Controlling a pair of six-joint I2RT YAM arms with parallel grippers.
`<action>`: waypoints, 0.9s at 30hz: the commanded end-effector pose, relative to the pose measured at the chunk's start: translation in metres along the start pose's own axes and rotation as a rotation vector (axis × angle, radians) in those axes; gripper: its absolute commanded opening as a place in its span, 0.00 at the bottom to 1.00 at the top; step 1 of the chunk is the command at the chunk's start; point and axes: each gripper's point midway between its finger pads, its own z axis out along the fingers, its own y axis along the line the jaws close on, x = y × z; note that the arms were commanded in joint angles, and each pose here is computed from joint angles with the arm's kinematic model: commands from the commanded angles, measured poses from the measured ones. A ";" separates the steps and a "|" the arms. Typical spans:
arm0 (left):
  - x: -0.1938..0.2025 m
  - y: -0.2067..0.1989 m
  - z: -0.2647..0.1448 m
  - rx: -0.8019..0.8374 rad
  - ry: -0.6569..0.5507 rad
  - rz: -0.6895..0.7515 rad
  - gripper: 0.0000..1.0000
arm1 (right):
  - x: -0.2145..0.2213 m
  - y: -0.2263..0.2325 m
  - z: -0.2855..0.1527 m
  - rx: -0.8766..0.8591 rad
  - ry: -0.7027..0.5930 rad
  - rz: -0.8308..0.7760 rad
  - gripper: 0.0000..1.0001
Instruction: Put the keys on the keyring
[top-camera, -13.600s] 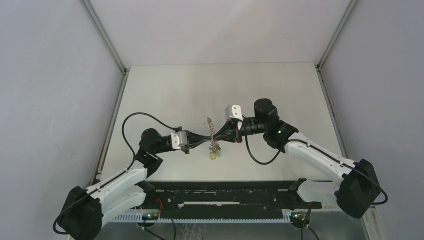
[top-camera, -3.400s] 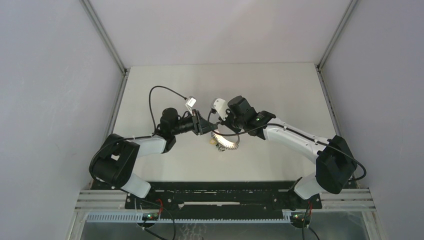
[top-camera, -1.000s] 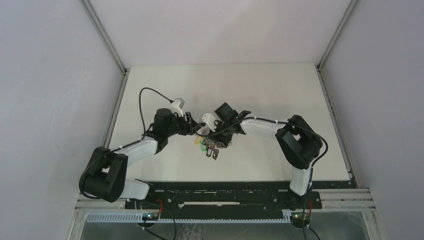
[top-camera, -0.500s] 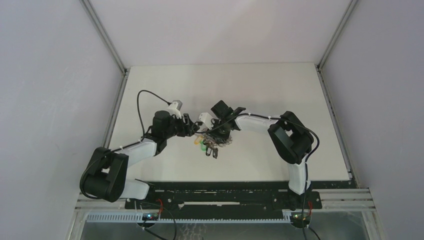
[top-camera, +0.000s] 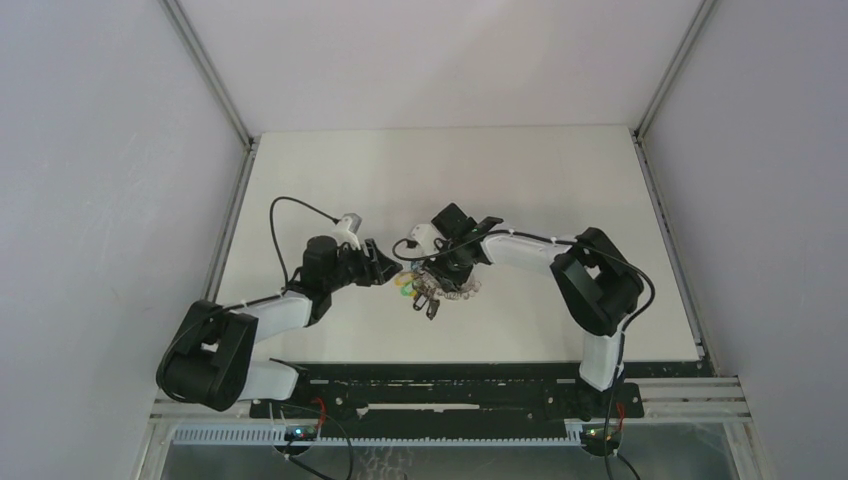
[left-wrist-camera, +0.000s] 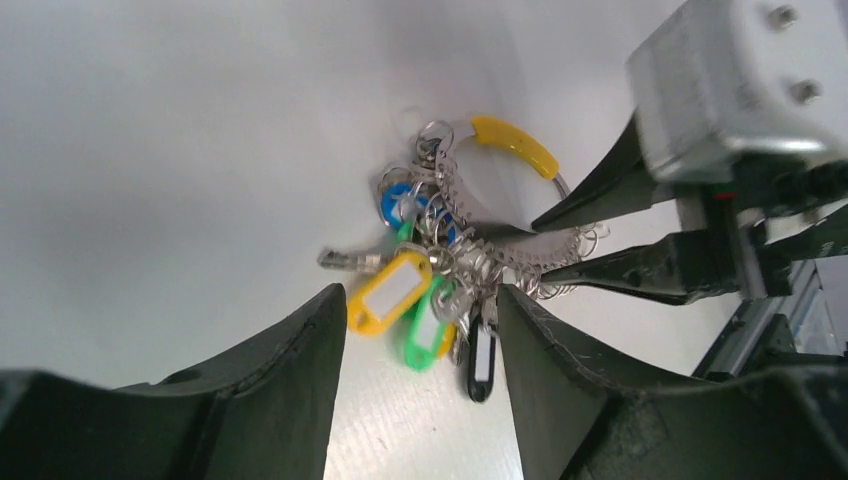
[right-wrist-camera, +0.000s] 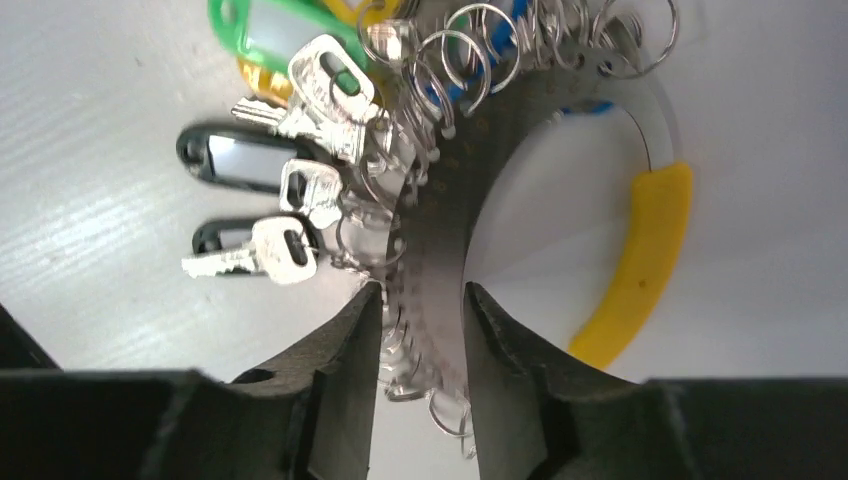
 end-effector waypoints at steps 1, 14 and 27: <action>-0.005 -0.021 -0.006 0.083 -0.046 0.004 0.61 | -0.018 -0.008 -0.049 0.164 -0.114 0.141 0.39; -0.006 -0.008 -0.013 0.007 -0.076 0.056 0.62 | -0.028 0.049 -0.042 0.325 -0.163 0.451 0.60; -0.006 -0.002 -0.015 -0.029 -0.076 0.080 0.62 | -0.004 0.063 0.005 0.437 -0.076 0.507 0.59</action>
